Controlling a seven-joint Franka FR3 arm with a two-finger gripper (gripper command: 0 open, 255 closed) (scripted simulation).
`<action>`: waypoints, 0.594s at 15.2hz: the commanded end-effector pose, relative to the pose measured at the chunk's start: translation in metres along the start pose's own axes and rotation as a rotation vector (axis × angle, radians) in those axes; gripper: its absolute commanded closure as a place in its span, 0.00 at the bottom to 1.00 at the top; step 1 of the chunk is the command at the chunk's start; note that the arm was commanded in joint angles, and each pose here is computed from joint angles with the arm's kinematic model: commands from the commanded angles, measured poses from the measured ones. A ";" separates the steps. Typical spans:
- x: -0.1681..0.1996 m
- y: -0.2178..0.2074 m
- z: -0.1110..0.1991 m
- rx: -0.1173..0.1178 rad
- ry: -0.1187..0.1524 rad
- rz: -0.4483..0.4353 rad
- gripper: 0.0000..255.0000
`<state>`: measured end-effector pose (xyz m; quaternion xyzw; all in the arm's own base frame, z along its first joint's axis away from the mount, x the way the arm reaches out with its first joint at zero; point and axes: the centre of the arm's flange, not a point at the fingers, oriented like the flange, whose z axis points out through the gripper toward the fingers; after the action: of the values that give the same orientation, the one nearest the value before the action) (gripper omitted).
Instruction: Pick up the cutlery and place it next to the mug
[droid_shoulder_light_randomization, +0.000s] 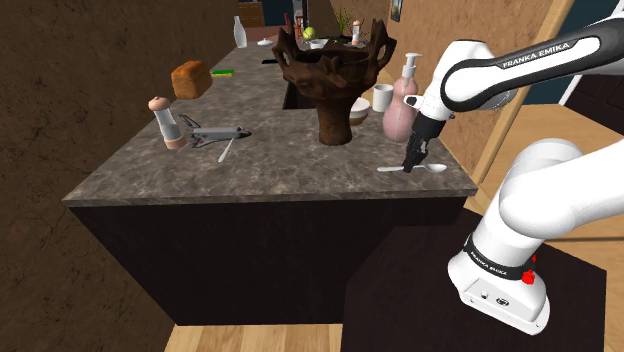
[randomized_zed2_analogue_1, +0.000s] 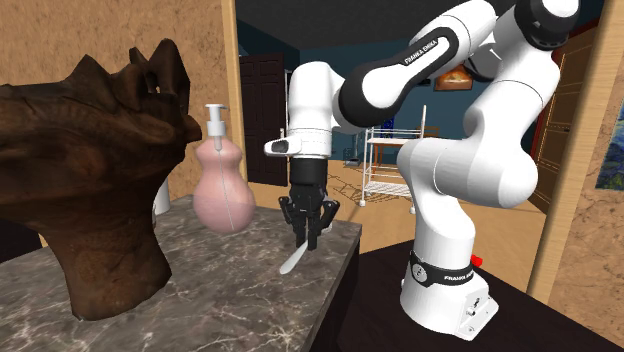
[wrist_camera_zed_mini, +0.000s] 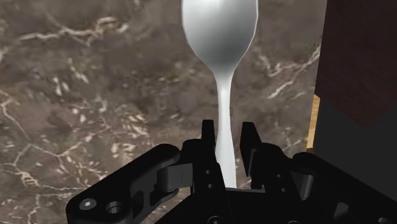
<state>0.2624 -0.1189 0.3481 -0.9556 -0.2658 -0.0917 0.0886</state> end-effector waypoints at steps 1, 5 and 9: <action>0.003 -0.002 -0.011 0.000 0.000 0.000 1.00; 0.008 -0.004 -0.031 0.000 0.000 0.000 1.00; 0.012 -0.007 -0.052 0.000 0.000 0.000 1.00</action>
<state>0.2626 -0.1176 0.3953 -0.9556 -0.2657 -0.0917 0.0886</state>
